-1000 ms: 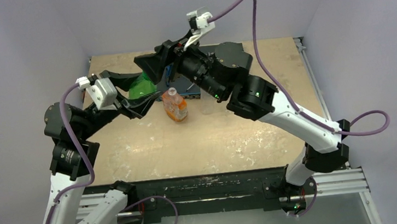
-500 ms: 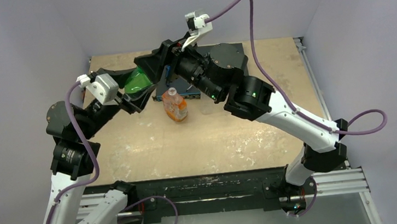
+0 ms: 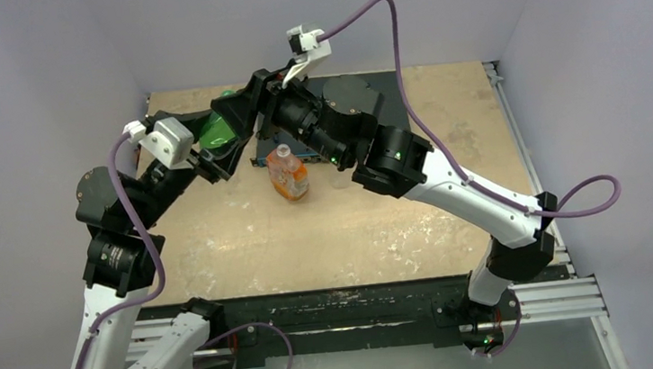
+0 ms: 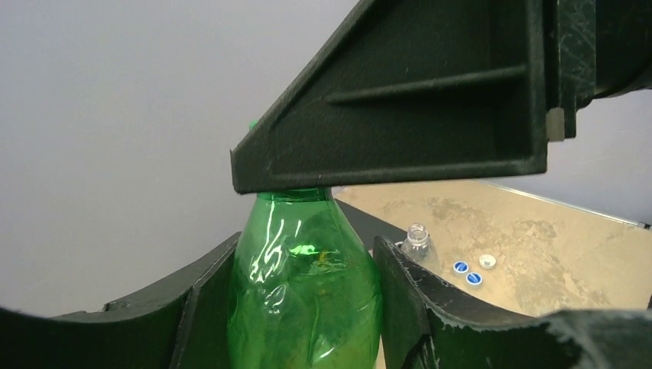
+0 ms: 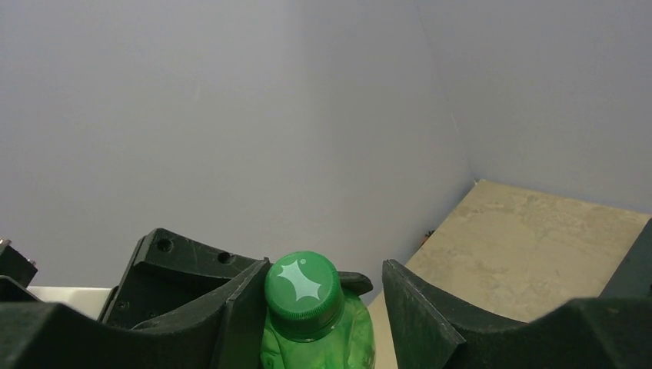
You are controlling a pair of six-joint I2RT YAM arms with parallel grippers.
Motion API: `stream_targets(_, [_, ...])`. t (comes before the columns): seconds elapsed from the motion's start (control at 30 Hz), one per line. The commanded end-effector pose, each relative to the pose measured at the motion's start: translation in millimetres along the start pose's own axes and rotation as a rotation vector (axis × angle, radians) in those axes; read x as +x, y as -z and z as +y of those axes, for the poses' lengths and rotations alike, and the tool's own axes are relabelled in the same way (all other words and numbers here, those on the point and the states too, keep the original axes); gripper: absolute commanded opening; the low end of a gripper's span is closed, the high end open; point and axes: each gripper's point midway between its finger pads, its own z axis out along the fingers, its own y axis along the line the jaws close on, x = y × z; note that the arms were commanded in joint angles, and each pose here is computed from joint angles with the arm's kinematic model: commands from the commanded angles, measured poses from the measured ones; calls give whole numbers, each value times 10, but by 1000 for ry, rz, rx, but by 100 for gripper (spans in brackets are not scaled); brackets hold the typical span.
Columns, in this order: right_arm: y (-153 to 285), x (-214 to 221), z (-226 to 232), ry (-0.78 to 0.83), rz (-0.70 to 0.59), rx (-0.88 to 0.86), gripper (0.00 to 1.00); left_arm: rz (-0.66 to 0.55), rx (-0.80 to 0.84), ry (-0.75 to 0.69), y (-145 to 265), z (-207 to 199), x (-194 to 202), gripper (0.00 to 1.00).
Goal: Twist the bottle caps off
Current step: Unscrew the bottle cap from the plastic bottle.
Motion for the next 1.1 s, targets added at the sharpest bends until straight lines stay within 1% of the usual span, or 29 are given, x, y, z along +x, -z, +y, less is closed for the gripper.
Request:
stream_targets(0.0, [23,-248,149,-36,-57,-45,56,-15,-29,-21,10,59,-55,0])
stream_targets(0.1, [42,-294,153,-42,-77,-49,43,-18,-24,-19,14,47,-66,0])
stream_targets(0.17, [78,-338,161,-42,-94,-59,41,-18,-23,-19,15,44,-66,0])
stream_targets(0.23, [89,-372,171,-32,-100,-62,43,-16,-22,-19,18,42,-58,0])
stream_targets(0.3, [93,-412,188,-21,-101,-65,46,-11,-16,-16,12,33,-42,0])
stream_targets(0.43, [107,-446,211,-14,-103,-74,50,-12,-10,-10,2,23,-41,0])
stream_targets(0.57, [104,-417,215,-11,-95,-79,49,-14,-10,-6,-3,24,-49,0])
stream_targets(0.63, [104,-404,213,-10,-91,-79,45,-16,-10,-3,-6,25,-54,0])
stream_targets(0.7, [105,-398,219,-9,-87,-82,36,-16,-10,-2,-7,26,-54,0])
stream_targets(0.73, [104,-395,215,-7,-87,-81,30,-17,-11,-2,-7,27,-59,0])
stream_targets(0.8, [107,-397,211,-3,-88,-82,11,-15,-7,3,-12,19,-47,0])
stream_targets(0.87, [125,-422,225,4,-92,-89,1,-14,0,5,-17,8,-41,0])
stream_targets(1.0, [259,-539,382,26,-103,-183,0,-21,42,40,-22,-75,-68,0])
stream_targets(1.07, [395,-629,506,67,-119,-268,0,-37,112,95,-12,-218,-149,0])
